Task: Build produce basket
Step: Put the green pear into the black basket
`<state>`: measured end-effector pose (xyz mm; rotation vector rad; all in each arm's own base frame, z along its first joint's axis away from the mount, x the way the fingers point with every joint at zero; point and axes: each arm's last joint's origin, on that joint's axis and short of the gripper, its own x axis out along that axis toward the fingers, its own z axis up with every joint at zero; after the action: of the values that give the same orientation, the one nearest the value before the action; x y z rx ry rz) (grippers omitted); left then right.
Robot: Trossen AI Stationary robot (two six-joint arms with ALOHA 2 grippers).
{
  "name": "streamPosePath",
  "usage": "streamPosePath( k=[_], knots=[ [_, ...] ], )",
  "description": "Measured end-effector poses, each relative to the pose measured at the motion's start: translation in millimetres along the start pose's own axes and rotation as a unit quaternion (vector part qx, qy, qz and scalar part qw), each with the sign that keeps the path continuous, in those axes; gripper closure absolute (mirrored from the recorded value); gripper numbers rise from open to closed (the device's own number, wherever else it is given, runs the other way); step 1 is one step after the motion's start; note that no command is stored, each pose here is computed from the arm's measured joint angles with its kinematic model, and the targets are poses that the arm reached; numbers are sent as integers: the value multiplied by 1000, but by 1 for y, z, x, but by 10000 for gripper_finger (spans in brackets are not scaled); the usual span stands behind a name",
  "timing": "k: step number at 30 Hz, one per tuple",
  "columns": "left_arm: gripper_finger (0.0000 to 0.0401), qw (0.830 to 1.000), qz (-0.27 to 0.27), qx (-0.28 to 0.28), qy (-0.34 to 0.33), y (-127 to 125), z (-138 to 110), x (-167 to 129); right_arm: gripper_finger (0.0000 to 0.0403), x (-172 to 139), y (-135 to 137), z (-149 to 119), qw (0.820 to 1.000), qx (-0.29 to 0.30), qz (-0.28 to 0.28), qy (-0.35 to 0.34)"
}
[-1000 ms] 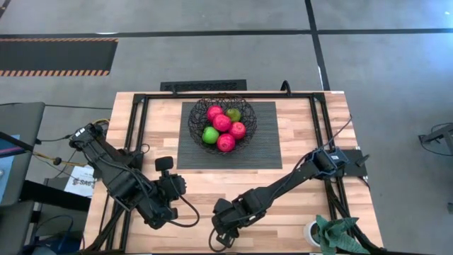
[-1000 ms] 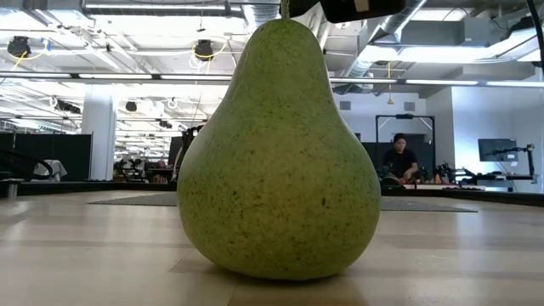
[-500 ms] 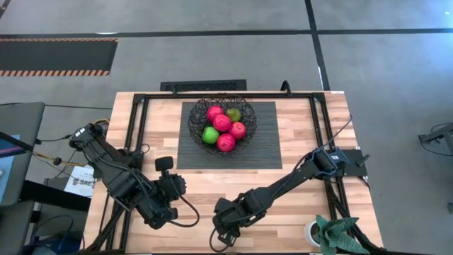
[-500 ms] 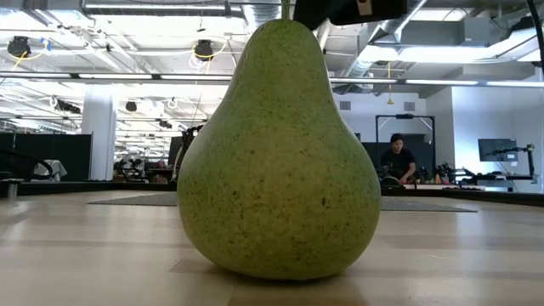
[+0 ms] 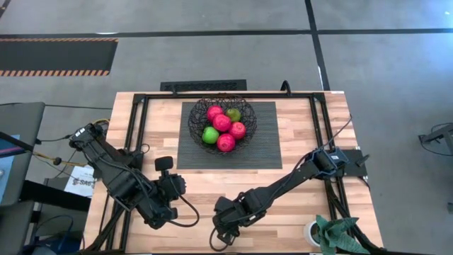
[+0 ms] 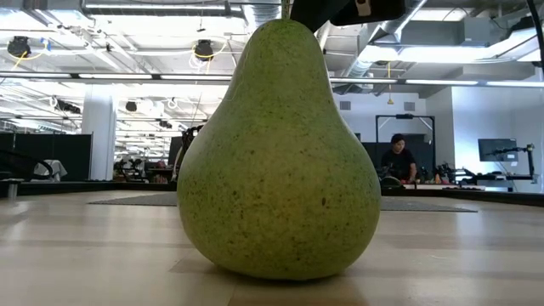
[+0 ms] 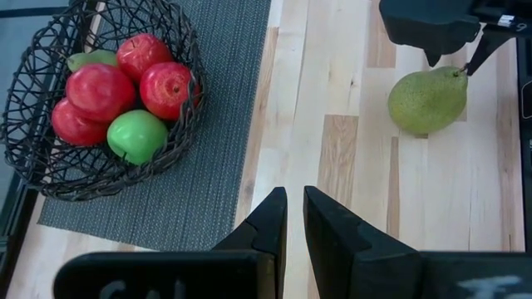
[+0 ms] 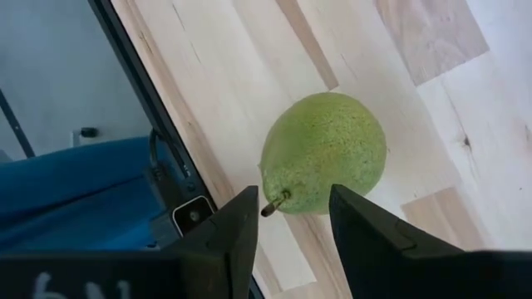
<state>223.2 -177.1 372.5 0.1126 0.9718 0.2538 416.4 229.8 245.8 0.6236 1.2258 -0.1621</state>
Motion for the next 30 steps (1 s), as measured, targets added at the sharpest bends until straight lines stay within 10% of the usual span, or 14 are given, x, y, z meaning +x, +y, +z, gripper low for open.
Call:
streamPosePath(
  k=[30],
  knots=[
    [370, 1000, 0, 0, 0, 0, 0, 0, 232, 0, 9, -8, 996, 82, 11, -24]
  ],
)
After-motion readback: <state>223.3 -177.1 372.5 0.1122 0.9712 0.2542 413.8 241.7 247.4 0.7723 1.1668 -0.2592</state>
